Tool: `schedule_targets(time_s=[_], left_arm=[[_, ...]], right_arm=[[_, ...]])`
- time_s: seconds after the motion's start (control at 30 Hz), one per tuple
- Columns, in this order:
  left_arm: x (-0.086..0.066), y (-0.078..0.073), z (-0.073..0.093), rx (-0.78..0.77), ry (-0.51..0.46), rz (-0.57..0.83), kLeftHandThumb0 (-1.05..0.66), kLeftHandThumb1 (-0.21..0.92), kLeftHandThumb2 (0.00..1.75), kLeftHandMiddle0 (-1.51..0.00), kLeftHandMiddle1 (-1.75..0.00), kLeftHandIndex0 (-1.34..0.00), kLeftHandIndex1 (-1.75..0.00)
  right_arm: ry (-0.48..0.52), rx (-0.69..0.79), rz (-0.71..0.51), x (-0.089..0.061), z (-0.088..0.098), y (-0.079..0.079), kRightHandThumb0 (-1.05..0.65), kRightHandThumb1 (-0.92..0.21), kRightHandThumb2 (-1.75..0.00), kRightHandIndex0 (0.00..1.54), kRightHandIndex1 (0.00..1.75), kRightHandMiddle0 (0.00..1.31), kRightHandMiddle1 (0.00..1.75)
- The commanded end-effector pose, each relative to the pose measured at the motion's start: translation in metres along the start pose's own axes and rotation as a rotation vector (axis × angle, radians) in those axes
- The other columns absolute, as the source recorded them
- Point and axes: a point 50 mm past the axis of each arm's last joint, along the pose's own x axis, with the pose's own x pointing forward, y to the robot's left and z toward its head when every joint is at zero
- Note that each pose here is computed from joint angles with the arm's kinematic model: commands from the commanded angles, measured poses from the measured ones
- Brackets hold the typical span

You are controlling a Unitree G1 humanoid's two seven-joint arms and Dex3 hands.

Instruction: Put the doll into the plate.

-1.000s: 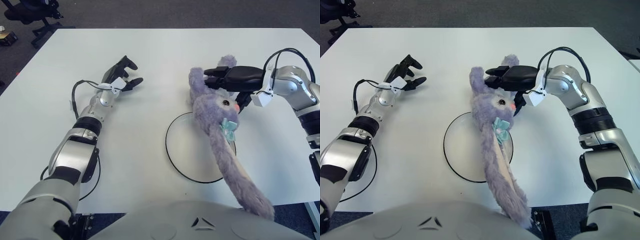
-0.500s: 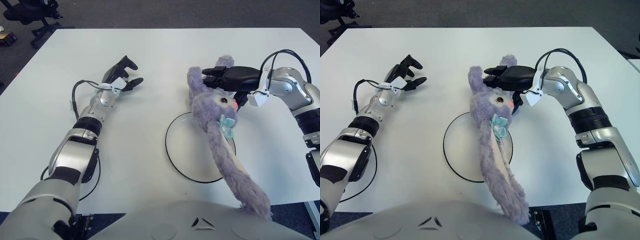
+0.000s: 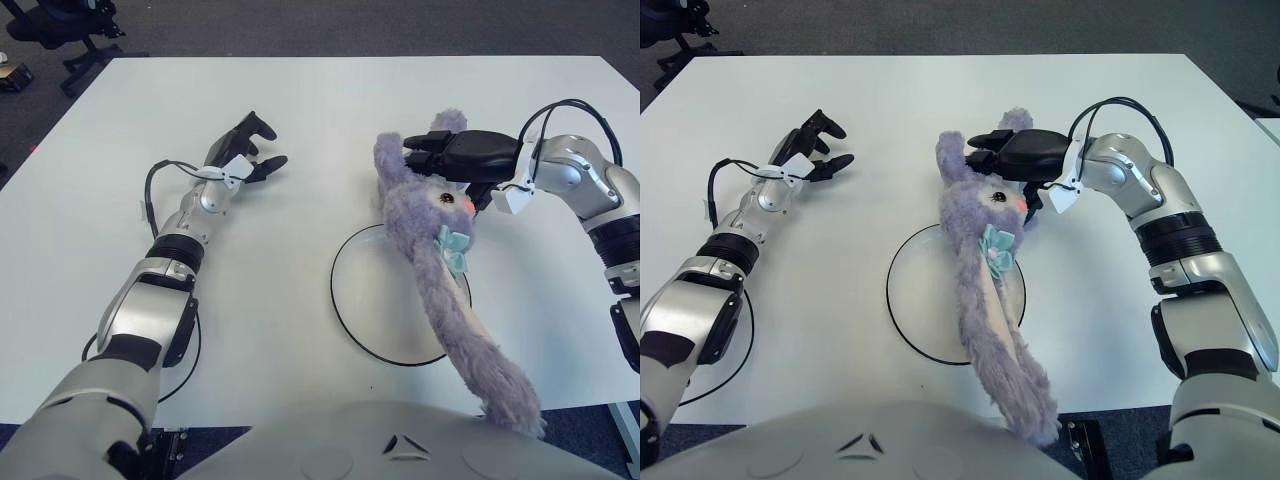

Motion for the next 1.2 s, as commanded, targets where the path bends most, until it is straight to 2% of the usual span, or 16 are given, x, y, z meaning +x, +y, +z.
schedule_targets(time_s=[0.0,0.03,0.1,0.23,0.27,0.3,0.43,0.67,0.87,1.17], left_arm=[[-0.004,-0.003,-0.004,0.006,0.017,-0.021,-0.01,0.92,0.39,-0.36,-1.62,-0.26,-1.45],[-0.004,-0.003,-0.004,0.006,0.018,-0.021,-0.01,0.92,0.39,-0.36,-1.63,-0.26,-1.45],[-0.004,-0.003,-0.004,0.006,0.018,-0.021,-0.01,0.92,0.39,-0.35,-1.63,-0.26,-1.45],[-0.004,-0.003,-0.004,0.006,0.019,-0.022,-0.01,0.92,0.39,-0.35,-1.63,-0.26,-1.44],[-0.003,-0.003,-0.004,0.006,0.019,-0.022,-0.01,0.92,0.39,-0.35,-1.63,-0.26,-1.44],[-0.004,-0.003,-0.004,0.006,0.019,-0.021,-0.01,0.92,0.39,-0.35,-1.63,-0.26,-1.44],[-0.004,-0.003,-0.005,0.006,0.020,-0.021,-0.01,0.92,0.39,-0.35,-1.64,-0.26,-1.44],[-0.004,-0.003,-0.005,0.005,0.021,-0.020,-0.01,0.92,0.39,-0.35,-1.64,-0.26,-1.45],[-0.004,-0.002,-0.006,0.003,0.019,-0.019,-0.01,0.92,0.39,-0.35,-1.63,-0.26,-1.45],[-0.006,-0.001,-0.007,-0.001,0.014,-0.014,-0.01,0.92,0.39,-0.35,-1.63,-0.26,-1.45]], right_arm=[[-0.001,-0.039,-0.035,0.000,0.001,0.007,-0.14,-0.92,-0.06,0.39,0.99,0.53,0.73],[-0.003,-0.052,-0.047,-0.001,0.001,0.008,-0.09,-0.92,-0.12,0.39,1.18,0.53,0.92],[-0.005,-0.068,-0.064,-0.002,0.001,0.008,-0.05,-0.92,-0.18,0.38,1.35,0.54,1.07],[-0.008,-0.078,-0.083,-0.004,-0.001,0.009,-0.01,-0.92,-0.23,0.38,1.47,0.54,1.21],[-0.008,-0.076,-0.087,-0.006,-0.002,0.010,-0.01,-0.88,-0.31,0.38,1.49,0.52,1.27],[-0.008,-0.068,-0.090,-0.007,-0.003,0.011,-0.01,-0.80,-0.48,0.38,1.53,0.49,1.37],[-0.007,-0.038,-0.093,-0.010,-0.006,0.015,0.00,-0.63,-0.82,0.39,1.61,0.41,1.59],[0.012,0.019,-0.087,-0.011,-0.011,0.020,0.00,-0.55,-0.98,0.40,1.67,0.37,1.68],[0.049,0.136,-0.122,-0.014,-0.018,0.024,0.00,-0.49,-1.10,0.42,1.71,0.37,1.73],[0.098,0.246,-0.198,-0.017,-0.023,0.023,0.00,-0.45,-1.10,0.55,1.58,0.36,1.75]])
